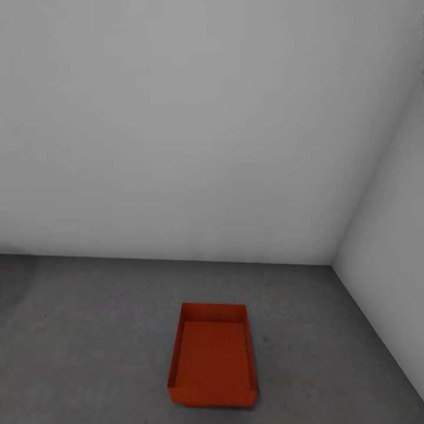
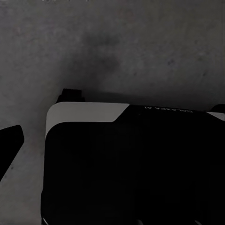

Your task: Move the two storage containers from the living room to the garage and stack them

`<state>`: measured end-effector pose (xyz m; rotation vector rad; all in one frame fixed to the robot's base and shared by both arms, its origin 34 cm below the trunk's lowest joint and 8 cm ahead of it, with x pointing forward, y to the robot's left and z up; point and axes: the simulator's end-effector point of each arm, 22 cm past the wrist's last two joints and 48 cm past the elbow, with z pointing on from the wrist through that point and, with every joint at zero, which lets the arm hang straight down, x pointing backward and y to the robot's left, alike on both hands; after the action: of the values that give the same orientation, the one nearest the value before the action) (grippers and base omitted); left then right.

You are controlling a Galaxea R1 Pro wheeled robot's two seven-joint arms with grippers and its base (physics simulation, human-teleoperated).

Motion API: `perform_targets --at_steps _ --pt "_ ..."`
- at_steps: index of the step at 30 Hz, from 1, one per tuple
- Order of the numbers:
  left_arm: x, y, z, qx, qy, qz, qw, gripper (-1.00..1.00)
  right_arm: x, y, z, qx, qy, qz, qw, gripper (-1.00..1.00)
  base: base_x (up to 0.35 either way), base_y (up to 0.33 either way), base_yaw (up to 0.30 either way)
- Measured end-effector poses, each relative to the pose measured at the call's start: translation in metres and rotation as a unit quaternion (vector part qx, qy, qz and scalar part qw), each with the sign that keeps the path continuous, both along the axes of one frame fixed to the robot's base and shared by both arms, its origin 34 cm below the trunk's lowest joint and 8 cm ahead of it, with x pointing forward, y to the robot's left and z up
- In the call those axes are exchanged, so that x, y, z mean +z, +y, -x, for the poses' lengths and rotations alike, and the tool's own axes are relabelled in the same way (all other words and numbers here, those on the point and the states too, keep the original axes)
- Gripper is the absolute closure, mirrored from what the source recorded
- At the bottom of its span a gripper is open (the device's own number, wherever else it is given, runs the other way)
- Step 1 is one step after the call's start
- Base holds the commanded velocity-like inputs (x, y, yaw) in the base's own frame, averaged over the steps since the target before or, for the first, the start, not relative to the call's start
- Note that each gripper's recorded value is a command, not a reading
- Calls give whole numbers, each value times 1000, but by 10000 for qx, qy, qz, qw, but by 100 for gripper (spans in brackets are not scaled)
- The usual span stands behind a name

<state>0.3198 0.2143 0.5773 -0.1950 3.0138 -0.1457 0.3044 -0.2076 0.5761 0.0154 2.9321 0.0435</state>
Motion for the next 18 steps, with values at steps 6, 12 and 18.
perform_targets --at_steps 6,12,18 --pt "2 0 -2 4 -35 -4 10000 -100 1 0 3 0 -8 -2 10000 -100 0 0 0" --pt "3 0 -5 5 -78 -6 10000 -100 2 -1 0 -7 -47 3 10000 -100 0 0 0" --pt "5 1 -9 5 -124 -9 9999 -100 4 -1 -3 -8 -92 5 10000 -100 0 0 0"
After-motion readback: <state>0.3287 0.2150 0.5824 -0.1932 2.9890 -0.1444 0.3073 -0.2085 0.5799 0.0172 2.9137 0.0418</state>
